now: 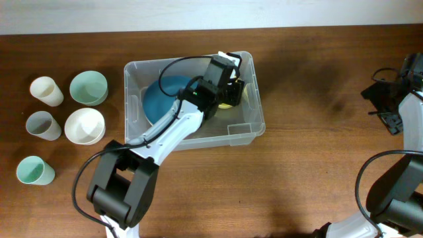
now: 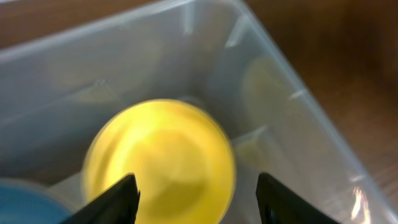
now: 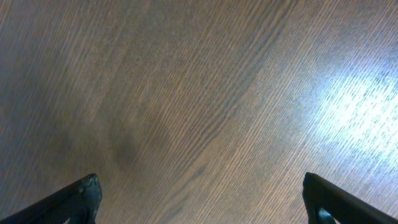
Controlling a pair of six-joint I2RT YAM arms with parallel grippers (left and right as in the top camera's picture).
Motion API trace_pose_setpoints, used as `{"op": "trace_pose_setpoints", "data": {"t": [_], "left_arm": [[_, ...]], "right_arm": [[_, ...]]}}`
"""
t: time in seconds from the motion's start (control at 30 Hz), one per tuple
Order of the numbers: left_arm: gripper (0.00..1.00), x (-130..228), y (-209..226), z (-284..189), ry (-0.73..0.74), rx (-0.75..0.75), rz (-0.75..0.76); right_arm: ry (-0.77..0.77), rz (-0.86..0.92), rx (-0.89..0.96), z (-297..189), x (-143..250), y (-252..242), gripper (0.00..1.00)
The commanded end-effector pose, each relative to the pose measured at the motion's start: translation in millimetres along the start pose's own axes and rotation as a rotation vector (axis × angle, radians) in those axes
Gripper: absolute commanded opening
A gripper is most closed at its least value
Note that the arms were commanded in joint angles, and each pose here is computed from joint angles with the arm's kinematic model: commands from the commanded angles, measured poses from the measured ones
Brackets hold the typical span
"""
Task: Pack container
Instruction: 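Carry the yellow bowl into the bin's right side and release it, then move the left gripper back to the white bowl and grasp its rim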
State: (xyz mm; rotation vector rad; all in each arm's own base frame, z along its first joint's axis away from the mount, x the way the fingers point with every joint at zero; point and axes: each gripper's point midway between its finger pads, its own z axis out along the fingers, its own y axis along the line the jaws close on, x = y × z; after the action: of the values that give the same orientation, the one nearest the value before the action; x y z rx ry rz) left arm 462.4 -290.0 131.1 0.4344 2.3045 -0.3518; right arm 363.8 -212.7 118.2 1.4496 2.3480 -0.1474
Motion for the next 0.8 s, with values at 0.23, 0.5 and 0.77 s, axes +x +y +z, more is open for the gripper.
{"op": "trace_pose_setpoints", "data": {"t": [0.23, 0.5, 0.77], "left_arm": [[0.99, -53, 176, -170, -0.05, -0.484, -0.197], [0.99, 49, 269, -208, 0.249, -0.605, -0.486], [0.99, 128, 315, -212, 0.381, -0.693, -0.688]], "right_arm": [[-0.001, 0.01, 0.019, 3, 0, -4, 0.99], [-0.001, 0.01, 0.019, 3, 0, -4, 0.99], [-0.001, 0.01, 0.019, 3, 0, -4, 0.99]]}}
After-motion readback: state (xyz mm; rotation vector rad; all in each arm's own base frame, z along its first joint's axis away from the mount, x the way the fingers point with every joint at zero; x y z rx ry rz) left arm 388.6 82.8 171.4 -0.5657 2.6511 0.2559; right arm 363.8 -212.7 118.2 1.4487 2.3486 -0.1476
